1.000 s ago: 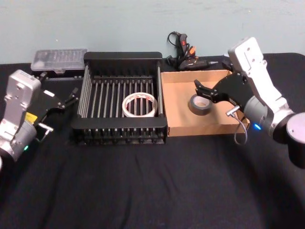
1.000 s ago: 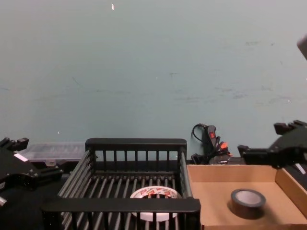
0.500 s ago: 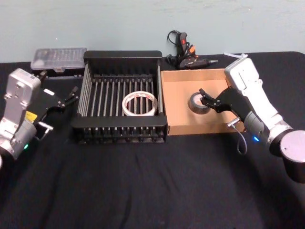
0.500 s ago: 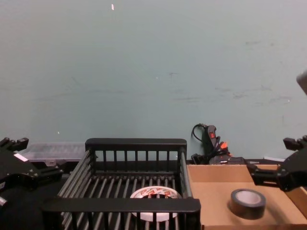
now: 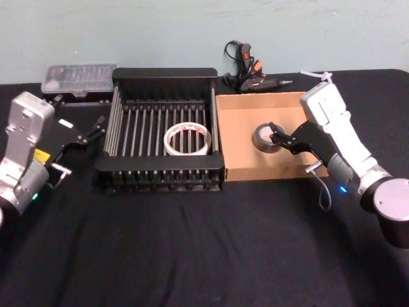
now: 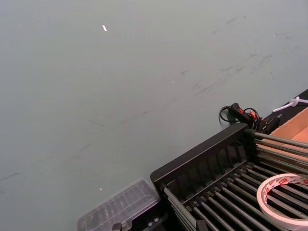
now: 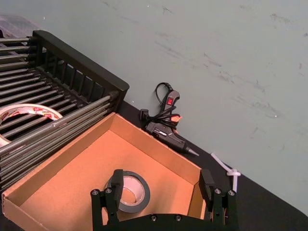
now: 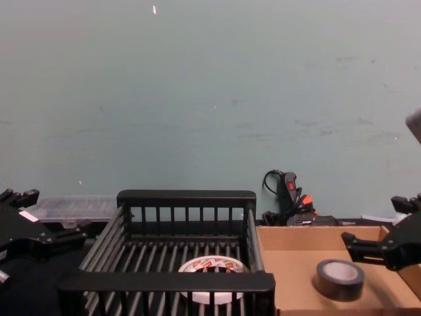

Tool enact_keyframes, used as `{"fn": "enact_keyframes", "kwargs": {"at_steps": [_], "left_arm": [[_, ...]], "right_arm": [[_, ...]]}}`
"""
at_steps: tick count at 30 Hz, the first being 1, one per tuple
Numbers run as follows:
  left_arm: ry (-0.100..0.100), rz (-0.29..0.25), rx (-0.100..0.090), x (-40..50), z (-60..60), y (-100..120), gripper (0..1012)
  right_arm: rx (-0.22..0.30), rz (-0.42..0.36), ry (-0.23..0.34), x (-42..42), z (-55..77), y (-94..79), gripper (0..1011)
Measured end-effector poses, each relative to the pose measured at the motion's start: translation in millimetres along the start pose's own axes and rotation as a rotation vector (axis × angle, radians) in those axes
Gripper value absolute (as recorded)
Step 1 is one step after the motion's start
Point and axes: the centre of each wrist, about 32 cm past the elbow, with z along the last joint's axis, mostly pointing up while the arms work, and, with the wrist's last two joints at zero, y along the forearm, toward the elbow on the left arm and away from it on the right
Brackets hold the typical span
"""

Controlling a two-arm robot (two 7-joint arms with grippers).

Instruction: Pick up the white tape and place it into the black box , Pick up the silver tape and place it into the brown box.

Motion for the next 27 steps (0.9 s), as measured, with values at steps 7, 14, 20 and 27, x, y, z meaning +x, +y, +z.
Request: {"fn": "enact_keyframes", "kwargs": {"at_steps": [7,14,20,27], "left_arm": [[0.0,0.0,0.0,0.0,0.0,0.0,1001],[0.0,0.0,0.0,0.0,0.0,0.0,1001],[0.0,0.0,0.0,0.0,0.0,0.0,1001],[0.0,0.0,0.0,0.0,0.0,0.0,1002]], "right_arm": [[0.001,0.001,0.0,0.0,0.4,0.0,1002],[0.002,0.002,0.0,0.1,0.8,0.1,1002],[0.003,0.002,0.001,0.2,1.1,0.1,1002],[0.003,0.003,0.001,0.2,1.1,0.1,1002]]}}
